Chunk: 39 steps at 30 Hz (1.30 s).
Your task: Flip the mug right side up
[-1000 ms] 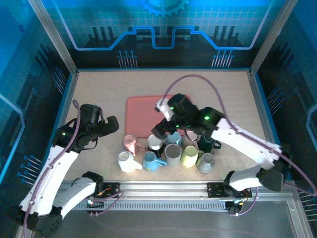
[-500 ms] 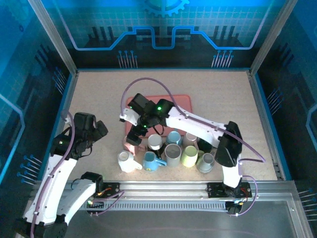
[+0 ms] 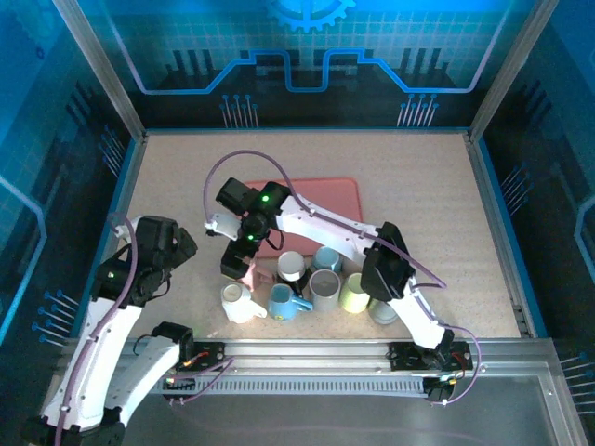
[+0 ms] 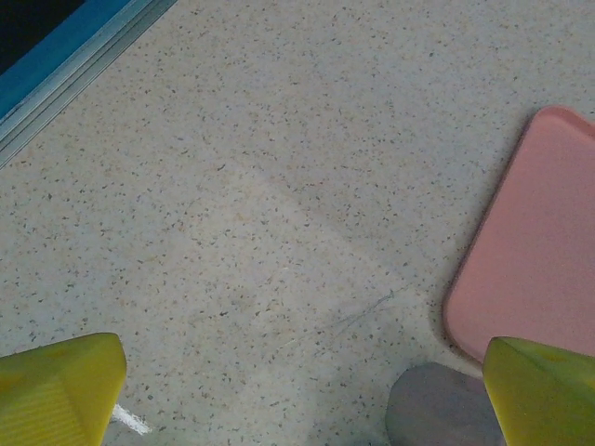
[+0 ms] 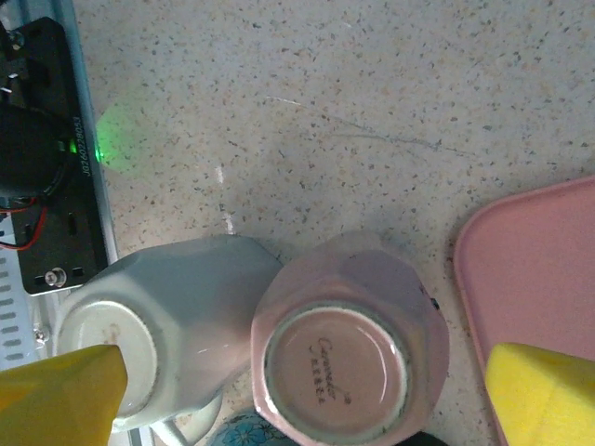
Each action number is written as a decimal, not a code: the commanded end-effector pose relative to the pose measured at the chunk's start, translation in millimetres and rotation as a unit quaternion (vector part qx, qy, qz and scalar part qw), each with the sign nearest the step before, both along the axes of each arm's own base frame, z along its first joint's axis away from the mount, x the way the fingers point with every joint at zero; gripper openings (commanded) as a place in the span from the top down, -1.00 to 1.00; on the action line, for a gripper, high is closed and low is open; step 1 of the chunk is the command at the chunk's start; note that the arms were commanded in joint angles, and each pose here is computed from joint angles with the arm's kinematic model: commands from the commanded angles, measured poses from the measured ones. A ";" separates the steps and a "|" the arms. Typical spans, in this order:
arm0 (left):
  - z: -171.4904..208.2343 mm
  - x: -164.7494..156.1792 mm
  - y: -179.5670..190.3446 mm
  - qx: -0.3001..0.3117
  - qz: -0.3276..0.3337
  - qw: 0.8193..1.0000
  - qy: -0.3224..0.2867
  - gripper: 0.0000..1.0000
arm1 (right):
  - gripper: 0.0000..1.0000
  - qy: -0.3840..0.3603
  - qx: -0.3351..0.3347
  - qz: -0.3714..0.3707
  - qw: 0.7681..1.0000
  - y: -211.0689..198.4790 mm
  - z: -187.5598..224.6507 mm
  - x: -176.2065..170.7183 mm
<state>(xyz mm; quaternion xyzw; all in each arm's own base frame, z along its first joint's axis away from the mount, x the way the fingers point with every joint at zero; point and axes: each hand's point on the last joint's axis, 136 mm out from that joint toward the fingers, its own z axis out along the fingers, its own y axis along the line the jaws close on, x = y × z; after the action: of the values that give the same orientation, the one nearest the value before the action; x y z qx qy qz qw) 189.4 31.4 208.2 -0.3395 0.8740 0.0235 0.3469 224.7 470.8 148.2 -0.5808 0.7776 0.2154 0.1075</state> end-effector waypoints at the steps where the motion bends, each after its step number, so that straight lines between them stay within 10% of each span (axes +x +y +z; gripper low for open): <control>1: -0.3 -0.6 -1.4 -0.001 -0.003 1.000 -0.008 -0.98 | -0.99 0.013 -0.038 -0.004 0.999 -6.6 -9.9 -5.5; 17: -0.1 -1.9 -1.0 0.002 0.000 1.000 -0.011 -0.98 | -1.00 0.003 -0.103 -0.014 0.995 -11.6 -59.1 4.6; 39: -1.8 -1.6 -0.3 0.002 0.005 1.000 -0.011 -0.98 | -0.32 -0.018 -0.113 -0.043 0.992 -17.8 -72.9 17.5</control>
<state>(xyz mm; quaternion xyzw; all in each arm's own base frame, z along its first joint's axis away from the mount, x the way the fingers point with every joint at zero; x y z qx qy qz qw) 188.2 28.2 206.7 -0.3338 0.8752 0.0191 0.3495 241.1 458.5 80.8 -0.5642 0.8130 0.1271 0.0675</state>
